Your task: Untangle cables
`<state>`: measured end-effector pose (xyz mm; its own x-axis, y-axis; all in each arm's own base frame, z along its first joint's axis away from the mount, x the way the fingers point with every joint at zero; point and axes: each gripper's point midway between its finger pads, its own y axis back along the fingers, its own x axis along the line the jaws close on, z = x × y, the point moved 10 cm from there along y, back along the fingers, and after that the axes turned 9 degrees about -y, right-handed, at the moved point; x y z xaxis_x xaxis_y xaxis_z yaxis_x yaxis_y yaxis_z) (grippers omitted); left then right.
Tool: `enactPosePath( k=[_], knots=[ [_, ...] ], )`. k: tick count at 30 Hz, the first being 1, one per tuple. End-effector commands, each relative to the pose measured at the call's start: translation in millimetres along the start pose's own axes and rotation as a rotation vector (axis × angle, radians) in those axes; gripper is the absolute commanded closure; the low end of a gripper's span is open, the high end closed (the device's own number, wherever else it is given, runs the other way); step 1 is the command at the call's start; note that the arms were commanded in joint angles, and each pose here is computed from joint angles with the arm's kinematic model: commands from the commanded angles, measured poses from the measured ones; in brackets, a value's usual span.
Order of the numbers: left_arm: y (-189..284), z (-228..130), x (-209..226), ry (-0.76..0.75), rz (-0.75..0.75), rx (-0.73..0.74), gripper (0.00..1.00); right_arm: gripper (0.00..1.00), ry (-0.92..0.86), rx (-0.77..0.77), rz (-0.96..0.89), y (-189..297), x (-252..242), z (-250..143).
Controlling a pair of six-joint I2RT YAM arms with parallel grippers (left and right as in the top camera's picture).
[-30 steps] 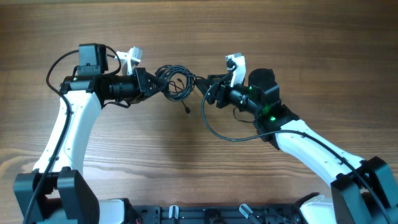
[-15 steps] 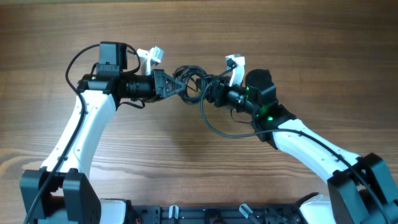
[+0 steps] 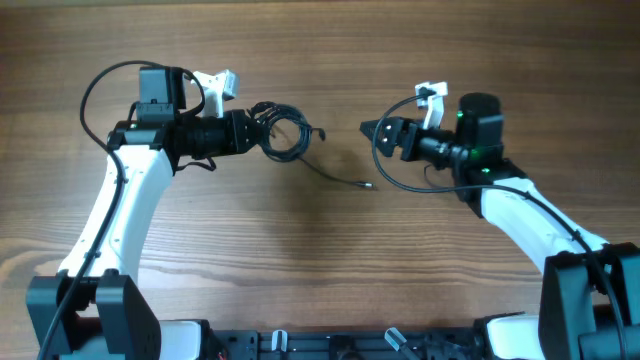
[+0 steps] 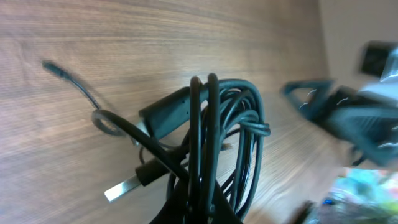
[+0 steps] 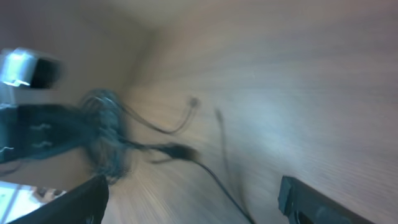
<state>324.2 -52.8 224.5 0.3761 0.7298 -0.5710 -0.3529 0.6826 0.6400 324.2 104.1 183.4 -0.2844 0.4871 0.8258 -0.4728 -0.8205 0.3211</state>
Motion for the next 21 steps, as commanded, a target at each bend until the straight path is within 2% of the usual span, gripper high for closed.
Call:
enactPosePath(
  k=[1,6,7,8,11,12,13,15,16,18,19,21],
  knots=[
    [-6,0,-18,-0.298,-0.008,0.019,0.96,0.1,0.124,0.097,0.195,-4,23,-5],
    [-33,-10,-56,-0.453,-0.088,0.091,0.96,0.11,0.204,0.106,0.137,-35,44,-29],
    [-35,-11,-59,-0.46,-0.096,0.096,0.96,0.16,0.227,0.126,0.137,-41,48,-36],
    [-36,-11,-61,-0.463,-0.1,0.099,0.96,0.25,0.235,0.144,0.128,-44,49,-42],
    [-34,-10,-58,-0.457,-0.092,0.089,0.96,0.78,0.199,0.171,0.086,-47,47,-50],
    [-33,-8,-56,-0.448,-0.087,0.081,0.96,0.89,0.172,0.171,0.085,-47,47,-49],
    [-32,-6,-54,-0.427,-0.08,0.069,0.96,0.95,0.134,0.163,0.087,-47,48,-48],
    [-30,-2,-50,-0.35,-0.052,0.05,0.72,0.95,-0.021,0.107,0.063,-48,50,-41],
    [-30,0,-48,-0.28,-0.018,0.044,0.41,0.95,-0.094,0.06,0.041,-49,50,-36],
    [-30,2,-46,-0.098,0.015,0.03,0.09,0.95,-0.169,-0.024,-0.005,-49,47,-30],
    [-30,2,-46,-0.022,0.018,0.029,0.0,0.95,-0.194,-0.06,-0.025,-49,46,-27],
    [-31,1,-47,0.134,0.014,0.033,0.0,0.95,-0.212,-0.075,-0.011,-49,48,-24]
  ],
)
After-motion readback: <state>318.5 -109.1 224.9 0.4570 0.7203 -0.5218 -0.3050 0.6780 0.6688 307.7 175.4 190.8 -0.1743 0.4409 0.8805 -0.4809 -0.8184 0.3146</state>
